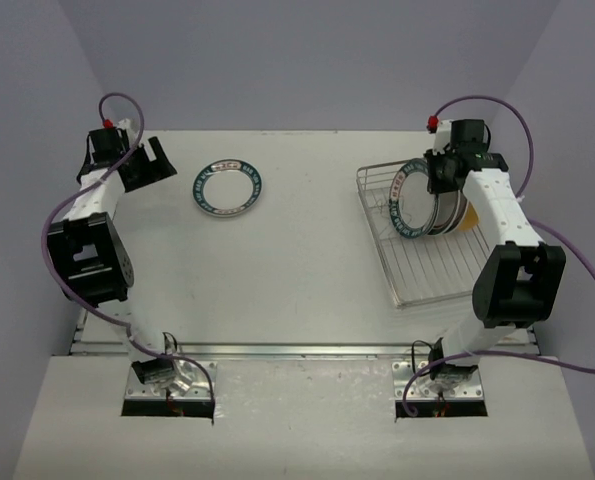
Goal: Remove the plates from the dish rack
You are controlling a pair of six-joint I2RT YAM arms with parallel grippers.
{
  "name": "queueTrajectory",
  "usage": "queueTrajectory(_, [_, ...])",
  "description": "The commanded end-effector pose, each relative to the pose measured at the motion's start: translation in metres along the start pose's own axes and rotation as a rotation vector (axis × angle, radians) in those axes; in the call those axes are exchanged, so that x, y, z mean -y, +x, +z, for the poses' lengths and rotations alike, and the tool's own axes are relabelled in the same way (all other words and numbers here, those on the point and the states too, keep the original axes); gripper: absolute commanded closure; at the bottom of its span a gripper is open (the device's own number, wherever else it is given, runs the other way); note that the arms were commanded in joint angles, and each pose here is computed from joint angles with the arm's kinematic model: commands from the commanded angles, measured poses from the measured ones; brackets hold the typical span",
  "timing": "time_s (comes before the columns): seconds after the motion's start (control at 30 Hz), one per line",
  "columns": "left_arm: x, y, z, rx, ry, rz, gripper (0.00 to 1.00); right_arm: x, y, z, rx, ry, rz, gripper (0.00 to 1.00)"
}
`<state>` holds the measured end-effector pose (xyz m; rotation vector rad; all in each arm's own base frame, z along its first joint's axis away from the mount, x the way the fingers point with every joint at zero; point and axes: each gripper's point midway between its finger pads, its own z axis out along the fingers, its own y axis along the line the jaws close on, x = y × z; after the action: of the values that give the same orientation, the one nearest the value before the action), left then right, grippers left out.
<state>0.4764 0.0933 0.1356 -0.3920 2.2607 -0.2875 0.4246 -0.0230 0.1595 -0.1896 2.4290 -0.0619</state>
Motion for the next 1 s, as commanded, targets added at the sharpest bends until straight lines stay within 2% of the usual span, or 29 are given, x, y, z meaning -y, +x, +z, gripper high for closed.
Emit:
queueTrajectory(0.0, [0.036,-0.064,-0.068,0.254,0.003,0.174,0.14,-0.031,-0.093,-0.094,0.343,-0.065,-0.081,1.00])
queueTrajectory(0.17, [0.072,-0.076,-0.100,0.354,0.002,0.297,0.12,-0.042,-0.132,-0.146,0.528,0.004,-0.172,1.00])
queueTrajectory(0.3, [0.109,-0.077,-0.123,0.416,0.038,0.369,0.00,-0.045,-0.154,-0.185,0.664,0.072,-0.221,1.00])
queueTrajectory(0.4, [0.130,-0.077,-0.132,0.433,0.088,0.393,0.00,-0.043,-0.160,-0.194,0.693,0.089,-0.229,1.00])
queueTrajectory(0.57, [0.135,-0.075,-0.132,0.415,0.114,0.371,0.00,-0.046,-0.154,-0.180,0.652,0.075,-0.243,1.00])
queueTrajectory(0.67, [0.163,-0.056,-0.137,0.367,0.298,0.399,0.00,-0.059,-0.141,-0.173,0.626,0.002,-0.229,1.00])
queueTrajectory(0.77, [0.219,-0.009,-0.164,0.245,0.704,0.443,0.00,-0.085,-0.125,-0.168,0.608,-0.149,-0.216,1.00])
queueTrajectory(0.87, [0.258,0.026,-0.188,0.114,0.937,0.398,0.00,-0.111,-0.110,-0.164,0.573,-0.295,-0.187,1.00])
queueTrajectory(0.97, [0.282,0.049,-0.203,0.073,1.018,0.432,0.00,-0.137,-0.098,-0.168,0.562,-0.452,-0.178,1.00])
